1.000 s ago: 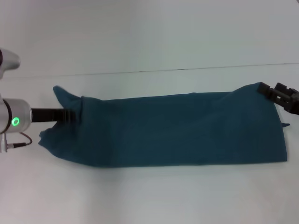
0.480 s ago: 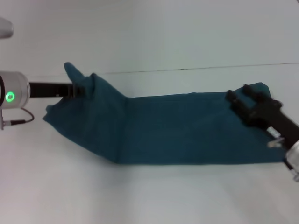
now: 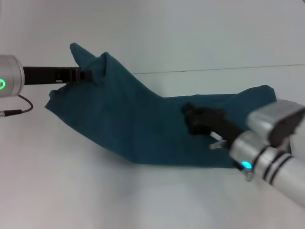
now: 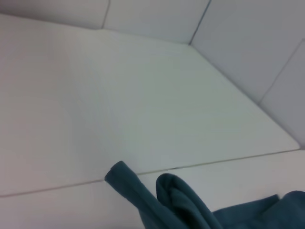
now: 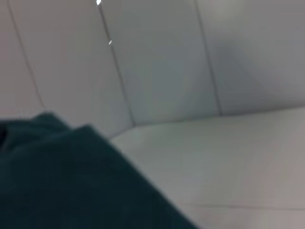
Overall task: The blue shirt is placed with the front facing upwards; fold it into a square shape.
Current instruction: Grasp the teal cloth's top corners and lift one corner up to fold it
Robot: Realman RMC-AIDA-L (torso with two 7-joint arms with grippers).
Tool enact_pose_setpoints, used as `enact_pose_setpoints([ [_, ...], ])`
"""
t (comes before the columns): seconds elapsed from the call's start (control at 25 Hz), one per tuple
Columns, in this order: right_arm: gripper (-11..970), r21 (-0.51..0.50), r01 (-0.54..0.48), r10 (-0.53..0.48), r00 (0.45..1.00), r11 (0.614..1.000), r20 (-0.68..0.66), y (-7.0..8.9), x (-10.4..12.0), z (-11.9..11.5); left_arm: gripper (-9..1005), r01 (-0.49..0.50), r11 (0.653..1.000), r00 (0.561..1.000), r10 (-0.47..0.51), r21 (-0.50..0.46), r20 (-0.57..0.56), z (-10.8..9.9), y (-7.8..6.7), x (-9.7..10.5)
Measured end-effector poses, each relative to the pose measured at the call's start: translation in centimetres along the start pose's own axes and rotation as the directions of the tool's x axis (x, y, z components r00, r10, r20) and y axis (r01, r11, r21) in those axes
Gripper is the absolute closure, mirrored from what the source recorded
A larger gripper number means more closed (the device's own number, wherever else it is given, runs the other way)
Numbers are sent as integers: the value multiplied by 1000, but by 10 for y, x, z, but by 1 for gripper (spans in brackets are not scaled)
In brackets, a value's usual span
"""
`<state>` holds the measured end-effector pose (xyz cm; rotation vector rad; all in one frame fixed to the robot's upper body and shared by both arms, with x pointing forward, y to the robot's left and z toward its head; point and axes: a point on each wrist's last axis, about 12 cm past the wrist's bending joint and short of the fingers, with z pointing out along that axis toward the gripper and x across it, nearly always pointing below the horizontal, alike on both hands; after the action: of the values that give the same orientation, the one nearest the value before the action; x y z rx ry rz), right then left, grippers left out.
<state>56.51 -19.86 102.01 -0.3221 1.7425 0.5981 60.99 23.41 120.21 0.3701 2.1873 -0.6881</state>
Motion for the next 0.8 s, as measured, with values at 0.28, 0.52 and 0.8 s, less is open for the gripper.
enact_pose_setpoints([
  [0.28, 894, -93, 43, -53, 992, 995, -110, 28, -4, 33, 962, -35, 999, 999, 35, 12, 8, -14, -16, -11],
  [0.52, 956, -169, 78, -108, 978, 982, -178, 49, -6, 50, 962, -63, 997, 998, 62, 36, 28, -22, -29, -19],
  [0.8, 957, -270, 84, -137, 974, 959, -181, 79, -13, 64, 962, -77, 993, 995, 72, 84, 61, -26, -38, -25],
])
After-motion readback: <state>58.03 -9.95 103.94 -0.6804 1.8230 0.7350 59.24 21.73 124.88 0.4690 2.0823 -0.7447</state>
